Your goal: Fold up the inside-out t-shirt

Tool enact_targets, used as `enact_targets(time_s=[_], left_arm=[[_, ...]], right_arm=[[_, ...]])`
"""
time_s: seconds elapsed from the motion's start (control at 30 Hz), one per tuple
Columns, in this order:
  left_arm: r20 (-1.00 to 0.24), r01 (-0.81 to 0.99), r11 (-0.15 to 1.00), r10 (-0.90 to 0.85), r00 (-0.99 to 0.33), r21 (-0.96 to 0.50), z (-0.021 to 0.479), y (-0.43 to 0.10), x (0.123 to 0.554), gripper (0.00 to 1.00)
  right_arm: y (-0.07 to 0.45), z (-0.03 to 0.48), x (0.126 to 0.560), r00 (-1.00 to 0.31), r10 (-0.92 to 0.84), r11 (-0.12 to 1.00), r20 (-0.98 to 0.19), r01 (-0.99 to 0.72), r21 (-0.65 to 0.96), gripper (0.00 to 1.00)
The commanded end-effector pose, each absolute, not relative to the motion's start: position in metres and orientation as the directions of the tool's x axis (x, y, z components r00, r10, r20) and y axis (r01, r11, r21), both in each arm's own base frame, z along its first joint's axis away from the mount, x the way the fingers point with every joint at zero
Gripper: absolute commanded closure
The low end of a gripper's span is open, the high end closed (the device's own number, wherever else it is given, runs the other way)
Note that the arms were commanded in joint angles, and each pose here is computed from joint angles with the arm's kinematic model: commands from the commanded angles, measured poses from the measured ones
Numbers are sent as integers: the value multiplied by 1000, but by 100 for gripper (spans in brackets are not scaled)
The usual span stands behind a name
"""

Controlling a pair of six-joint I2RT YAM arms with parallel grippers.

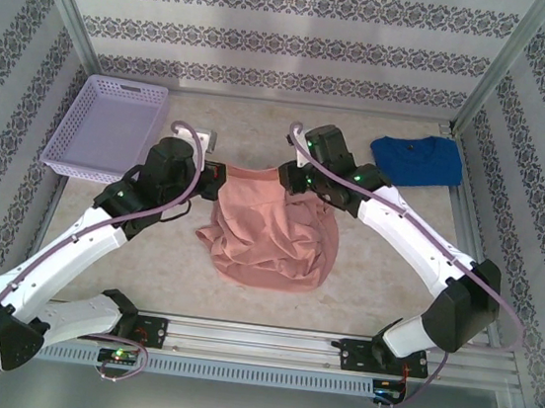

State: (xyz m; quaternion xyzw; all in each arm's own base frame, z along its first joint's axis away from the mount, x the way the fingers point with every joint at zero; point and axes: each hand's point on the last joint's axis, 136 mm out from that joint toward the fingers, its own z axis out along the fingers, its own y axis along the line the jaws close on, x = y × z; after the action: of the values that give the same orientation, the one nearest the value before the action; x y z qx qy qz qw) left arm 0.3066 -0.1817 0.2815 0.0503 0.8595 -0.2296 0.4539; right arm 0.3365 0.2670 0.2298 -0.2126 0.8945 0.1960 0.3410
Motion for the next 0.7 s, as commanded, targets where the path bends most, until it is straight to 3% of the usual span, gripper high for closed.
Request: enact_targets(time_s=[0.0,0.13,0.23,0.37,0.67], left_arm=[[-774,299,868,-143,-617,-398,286,-186,303,100],[-752,296,861,-141,-644,-415,288,-189,300,100],[-737,295,853,-142,-661,-430,288,-193,297,100],[-729,291,855,-138,-670,-429,289,-196,296,100],[-725,290,850,-146,-673,-440,295,-198,295,100]], right_arm=[[247,229,325,-623,-352,823,-698,-561,86,65],[250,247,307,-498,-412,747,-763,-664,29,55],[281,262,287,-345,-445,636,-826,-771,-21,49],[319,270,275,-195,-459,549,-867,-830,-104,33],[363,265,287,-58,-358,583,-932,-793,-175,27]])
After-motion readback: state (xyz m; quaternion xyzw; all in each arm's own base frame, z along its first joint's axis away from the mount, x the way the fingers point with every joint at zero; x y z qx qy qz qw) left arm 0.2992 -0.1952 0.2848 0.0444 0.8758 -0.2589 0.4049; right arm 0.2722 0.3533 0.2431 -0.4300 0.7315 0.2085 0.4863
